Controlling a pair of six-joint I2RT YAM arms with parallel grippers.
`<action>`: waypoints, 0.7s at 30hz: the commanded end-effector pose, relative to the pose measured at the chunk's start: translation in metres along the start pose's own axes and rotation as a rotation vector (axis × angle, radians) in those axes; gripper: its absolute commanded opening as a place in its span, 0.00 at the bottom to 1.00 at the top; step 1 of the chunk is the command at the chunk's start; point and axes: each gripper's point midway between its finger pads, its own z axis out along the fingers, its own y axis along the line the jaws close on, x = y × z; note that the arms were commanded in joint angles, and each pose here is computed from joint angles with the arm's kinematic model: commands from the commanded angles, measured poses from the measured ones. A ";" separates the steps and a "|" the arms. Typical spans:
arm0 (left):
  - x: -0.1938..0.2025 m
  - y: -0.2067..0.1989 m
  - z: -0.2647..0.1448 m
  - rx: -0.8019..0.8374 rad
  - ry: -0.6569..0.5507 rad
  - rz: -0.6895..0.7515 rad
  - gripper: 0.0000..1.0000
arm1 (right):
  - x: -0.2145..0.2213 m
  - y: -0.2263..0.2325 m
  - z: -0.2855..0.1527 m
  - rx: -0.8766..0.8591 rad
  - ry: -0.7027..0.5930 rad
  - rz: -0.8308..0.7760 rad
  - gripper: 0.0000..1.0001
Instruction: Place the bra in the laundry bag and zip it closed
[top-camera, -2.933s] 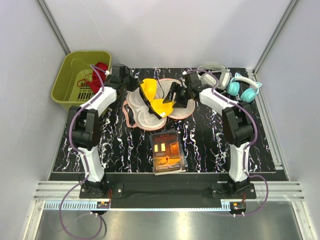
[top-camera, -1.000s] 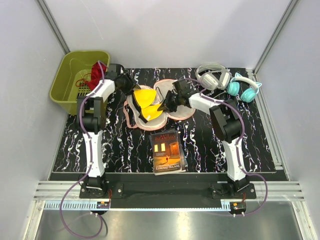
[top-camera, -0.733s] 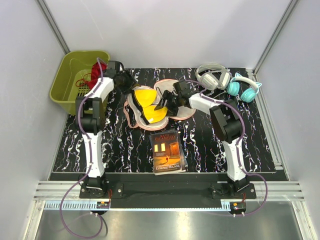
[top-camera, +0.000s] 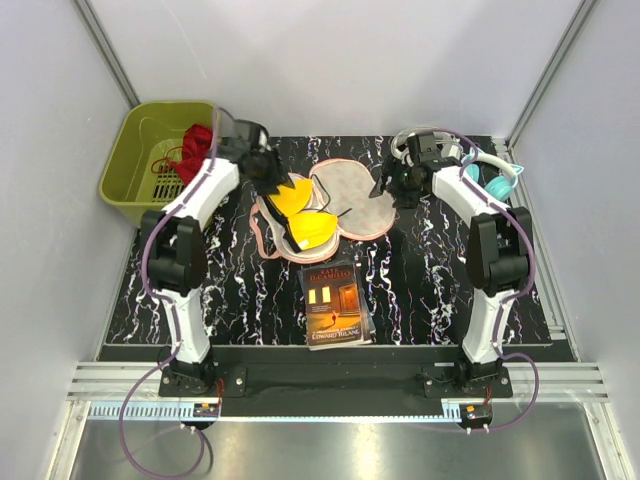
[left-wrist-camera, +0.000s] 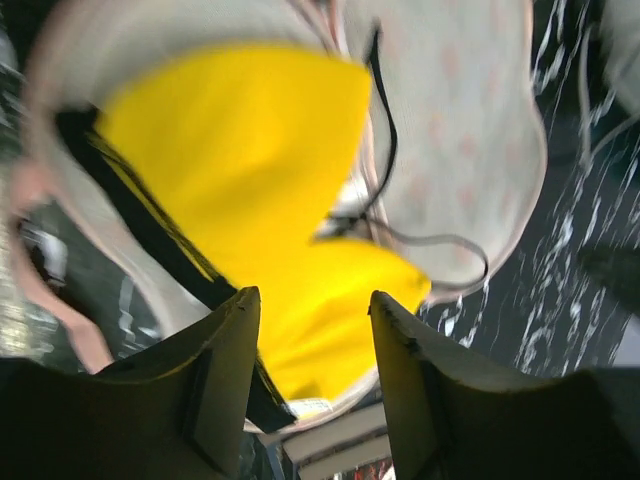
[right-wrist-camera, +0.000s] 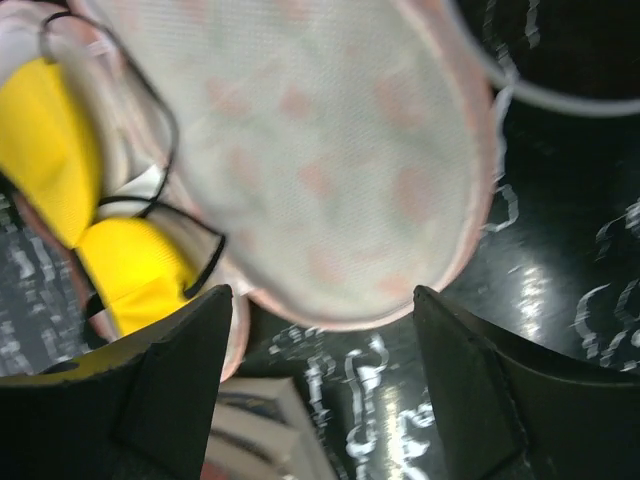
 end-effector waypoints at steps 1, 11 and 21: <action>0.035 -0.017 0.007 0.026 0.078 0.055 0.50 | -0.027 -0.019 0.013 0.067 -0.047 -0.123 0.79; 0.014 0.043 0.010 0.010 0.101 -0.050 0.70 | -0.013 -0.064 0.039 0.114 0.028 -0.097 0.69; -0.019 0.075 0.040 -0.011 0.080 -0.037 0.70 | -0.017 -0.075 0.058 0.143 0.020 -0.109 0.59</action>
